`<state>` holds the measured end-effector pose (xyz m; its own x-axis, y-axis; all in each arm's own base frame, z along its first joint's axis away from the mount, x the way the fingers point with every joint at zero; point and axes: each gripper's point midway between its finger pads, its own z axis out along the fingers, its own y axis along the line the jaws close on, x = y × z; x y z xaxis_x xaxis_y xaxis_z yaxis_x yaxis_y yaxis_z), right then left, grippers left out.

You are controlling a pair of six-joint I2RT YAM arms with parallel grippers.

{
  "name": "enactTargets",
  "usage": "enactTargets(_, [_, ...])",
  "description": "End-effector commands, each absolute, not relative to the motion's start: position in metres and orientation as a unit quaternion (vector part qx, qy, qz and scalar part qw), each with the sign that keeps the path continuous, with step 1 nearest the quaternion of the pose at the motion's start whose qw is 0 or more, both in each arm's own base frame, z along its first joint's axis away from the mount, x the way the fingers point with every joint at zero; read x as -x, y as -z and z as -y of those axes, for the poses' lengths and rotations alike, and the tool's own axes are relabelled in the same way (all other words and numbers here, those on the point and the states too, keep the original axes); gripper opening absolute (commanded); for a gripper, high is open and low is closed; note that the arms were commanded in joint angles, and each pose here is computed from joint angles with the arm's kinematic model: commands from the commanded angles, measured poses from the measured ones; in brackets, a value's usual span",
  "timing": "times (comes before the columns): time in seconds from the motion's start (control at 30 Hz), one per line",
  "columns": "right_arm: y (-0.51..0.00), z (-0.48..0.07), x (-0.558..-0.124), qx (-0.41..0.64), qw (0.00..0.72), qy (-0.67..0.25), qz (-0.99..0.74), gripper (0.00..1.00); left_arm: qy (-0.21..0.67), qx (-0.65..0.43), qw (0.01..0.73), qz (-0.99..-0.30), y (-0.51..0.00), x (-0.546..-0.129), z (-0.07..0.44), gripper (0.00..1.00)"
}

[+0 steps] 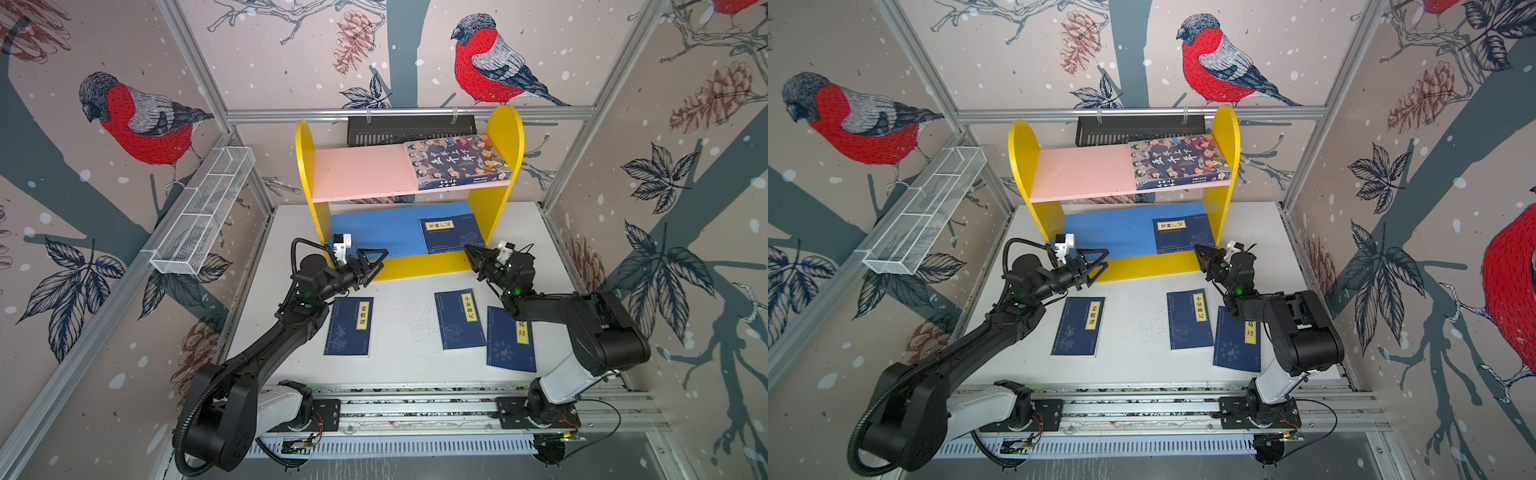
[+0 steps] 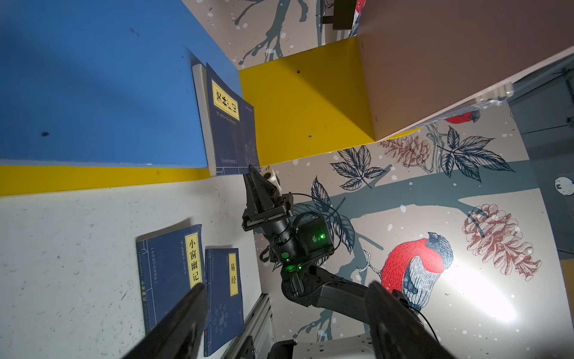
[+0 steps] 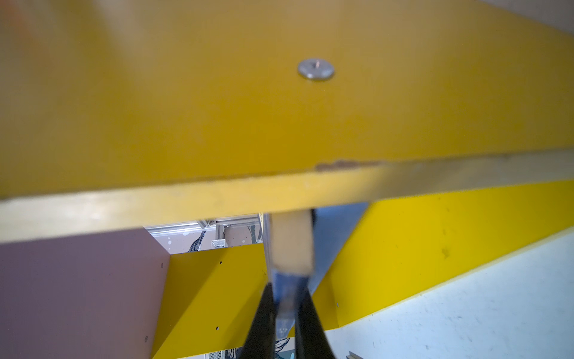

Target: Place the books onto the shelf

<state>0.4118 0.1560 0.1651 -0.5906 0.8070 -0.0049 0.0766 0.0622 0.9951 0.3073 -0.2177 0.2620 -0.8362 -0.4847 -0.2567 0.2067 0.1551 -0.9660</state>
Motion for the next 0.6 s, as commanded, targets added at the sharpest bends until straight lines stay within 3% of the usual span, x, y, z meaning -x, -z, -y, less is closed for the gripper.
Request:
enactTargets(0.0, [-0.172,-0.157,-0.415,-0.331,0.315,-0.603,-0.654,0.12,0.654,0.084,0.289,-0.694,-0.276,-0.307,0.217,0.81])
enactTargets(0.3, [-0.178,-0.159,-0.410,-0.325,0.319,-0.597,-0.660,0.36,0.655,0.084,0.290,-0.693,-0.277,-0.306,0.216,0.81])
enactTargets(0.57, [-0.183,-0.155,-0.399,-0.325,0.325,-0.592,-0.662,0.44,0.655,0.084,0.290,-0.693,-0.277,-0.305,0.216,0.81])
